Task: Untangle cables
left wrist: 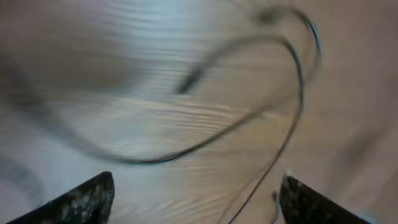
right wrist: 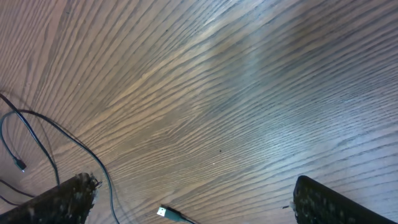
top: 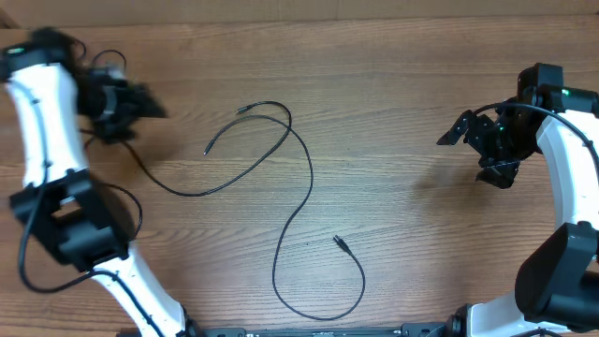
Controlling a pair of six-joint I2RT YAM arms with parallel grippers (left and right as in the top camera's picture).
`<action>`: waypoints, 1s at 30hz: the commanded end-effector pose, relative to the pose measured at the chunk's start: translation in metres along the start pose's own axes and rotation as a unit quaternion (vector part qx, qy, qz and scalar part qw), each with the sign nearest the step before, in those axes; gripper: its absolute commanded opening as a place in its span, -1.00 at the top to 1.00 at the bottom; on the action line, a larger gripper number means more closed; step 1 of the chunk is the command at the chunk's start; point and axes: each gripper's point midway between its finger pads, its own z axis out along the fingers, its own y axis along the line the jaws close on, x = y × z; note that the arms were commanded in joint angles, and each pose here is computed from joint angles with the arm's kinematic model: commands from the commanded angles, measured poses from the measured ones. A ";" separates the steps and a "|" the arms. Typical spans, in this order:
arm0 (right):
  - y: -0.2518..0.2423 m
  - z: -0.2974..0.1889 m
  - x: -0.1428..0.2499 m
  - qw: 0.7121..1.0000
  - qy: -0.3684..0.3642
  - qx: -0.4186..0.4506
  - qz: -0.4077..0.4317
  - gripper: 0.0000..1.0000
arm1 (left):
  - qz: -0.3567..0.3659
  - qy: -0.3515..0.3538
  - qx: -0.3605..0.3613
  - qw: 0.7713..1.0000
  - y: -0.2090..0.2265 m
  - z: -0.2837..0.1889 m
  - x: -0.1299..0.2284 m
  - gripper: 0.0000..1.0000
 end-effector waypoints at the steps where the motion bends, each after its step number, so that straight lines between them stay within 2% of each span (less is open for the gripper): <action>1: 0.001 -0.004 -0.003 1.000 -0.009 0.000 0.001 -1.00 | 0.152 0.062 0.026 0.986 -0.055 0.051 0.030 -0.71; 2: 0.001 -0.004 -0.003 1.000 -0.009 0.000 0.002 -1.00 | 0.190 0.077 -0.007 0.979 -0.063 0.079 0.039 -0.75; 5: 0.001 -0.004 -0.003 1.000 -0.009 0.000 0.002 -1.00 | 0.244 0.079 -0.087 0.963 -0.082 0.125 0.050 -0.86; 8: 0.001 -0.004 -0.003 1.000 -0.009 0.000 0.001 -1.00 | 0.262 0.046 -0.154 0.952 -0.099 0.151 0.050 -0.87; 11: 0.001 -0.004 -0.003 1.000 -0.009 0.000 0.002 -1.00 | 0.317 0.010 -0.199 0.927 -0.117 0.172 0.050 -0.79; 15: 0.001 -0.004 -0.003 1.000 -0.009 0.000 0.002 -1.00 | 0.372 -0.034 -0.237 0.897 -0.138 0.194 0.052 -0.81; 19: 0.001 -0.004 -0.003 1.000 -0.009 0.000 0.002 -1.00 | 0.379 -0.047 -0.240 0.892 -0.138 0.206 0.053 -0.78; 22: 0.001 -0.004 -0.003 1.000 -0.009 0.000 0.001 -1.00 | 0.349 -0.063 -0.253 0.900 -0.122 0.205 0.043 -0.73; 24: 0.001 -0.004 -0.003 1.000 -0.009 0.000 0.001 -1.00 | 0.336 -0.059 -0.250 0.906 -0.113 0.204 0.041 -0.65; 26: 0.001 -0.004 -0.003 1.000 -0.009 0.000 0.002 -1.00 | 0.325 -0.051 -0.237 0.914 -0.107 0.204 0.040 -0.47; 28: 0.001 -0.004 -0.003 1.000 -0.009 0.000 0.002 -1.00 | 0.314 -0.046 -0.221 0.922 -0.102 0.204 0.039 0.03; 30: 0.001 -0.004 -0.003 1.000 -0.009 0.000 0.002 -1.00 | 0.308 -0.047 -0.217 0.925 -0.101 0.203 0.036 0.31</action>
